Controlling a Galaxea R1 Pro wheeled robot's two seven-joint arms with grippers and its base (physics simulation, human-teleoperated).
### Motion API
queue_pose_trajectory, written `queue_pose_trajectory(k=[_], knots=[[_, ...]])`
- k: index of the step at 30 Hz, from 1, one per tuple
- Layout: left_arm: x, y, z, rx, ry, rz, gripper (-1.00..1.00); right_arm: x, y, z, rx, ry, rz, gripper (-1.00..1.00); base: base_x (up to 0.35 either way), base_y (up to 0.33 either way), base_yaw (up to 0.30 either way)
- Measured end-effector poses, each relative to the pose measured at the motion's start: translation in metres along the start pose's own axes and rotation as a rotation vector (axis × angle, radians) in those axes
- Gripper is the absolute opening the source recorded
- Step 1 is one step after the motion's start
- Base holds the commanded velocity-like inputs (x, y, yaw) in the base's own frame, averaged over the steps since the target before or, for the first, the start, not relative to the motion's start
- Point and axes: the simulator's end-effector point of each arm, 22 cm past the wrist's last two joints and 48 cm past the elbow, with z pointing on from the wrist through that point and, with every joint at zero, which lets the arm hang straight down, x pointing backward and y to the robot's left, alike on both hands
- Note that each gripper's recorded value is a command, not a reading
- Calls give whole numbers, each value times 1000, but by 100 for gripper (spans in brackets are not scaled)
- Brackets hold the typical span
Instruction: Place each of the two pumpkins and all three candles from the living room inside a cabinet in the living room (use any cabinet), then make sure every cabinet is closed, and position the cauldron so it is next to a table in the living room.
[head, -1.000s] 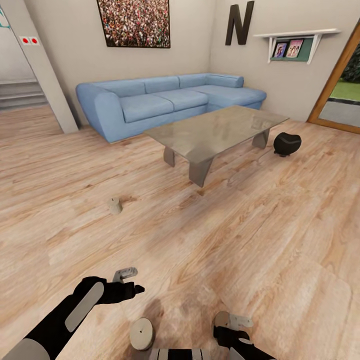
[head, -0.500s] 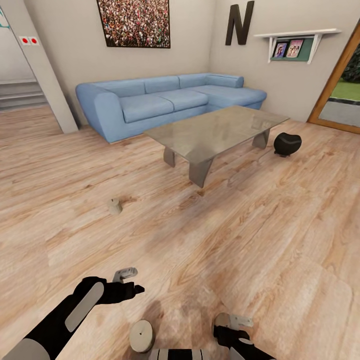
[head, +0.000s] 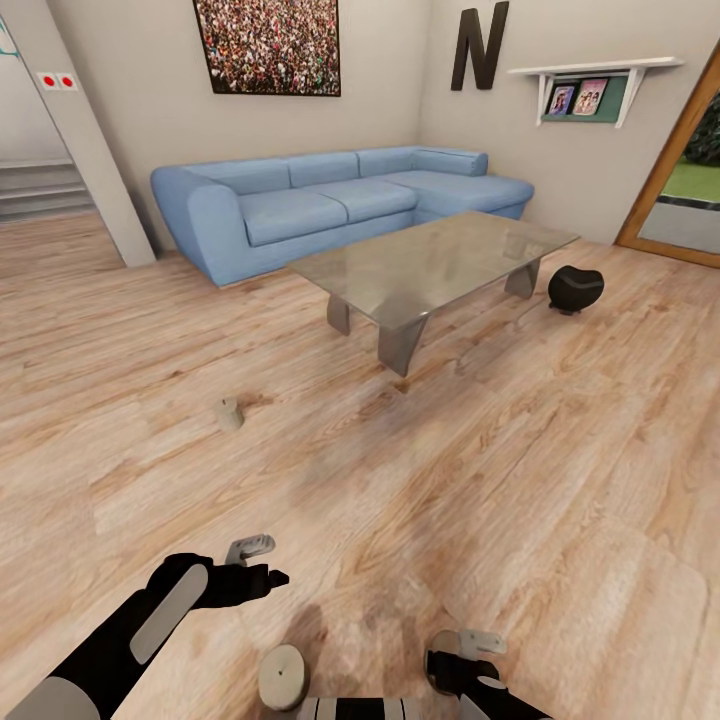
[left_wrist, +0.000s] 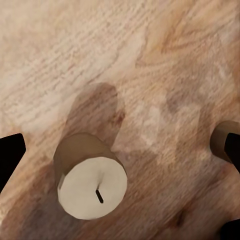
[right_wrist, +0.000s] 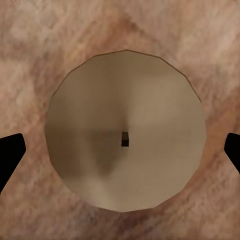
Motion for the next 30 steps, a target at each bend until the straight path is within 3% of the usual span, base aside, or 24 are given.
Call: queue_pose_trajectory(k=[30], knots=[[4, 1, 5, 2, 12, -5, 100, 2, 1, 3, -1, -3, 2, 100, 6, 0, 0]])
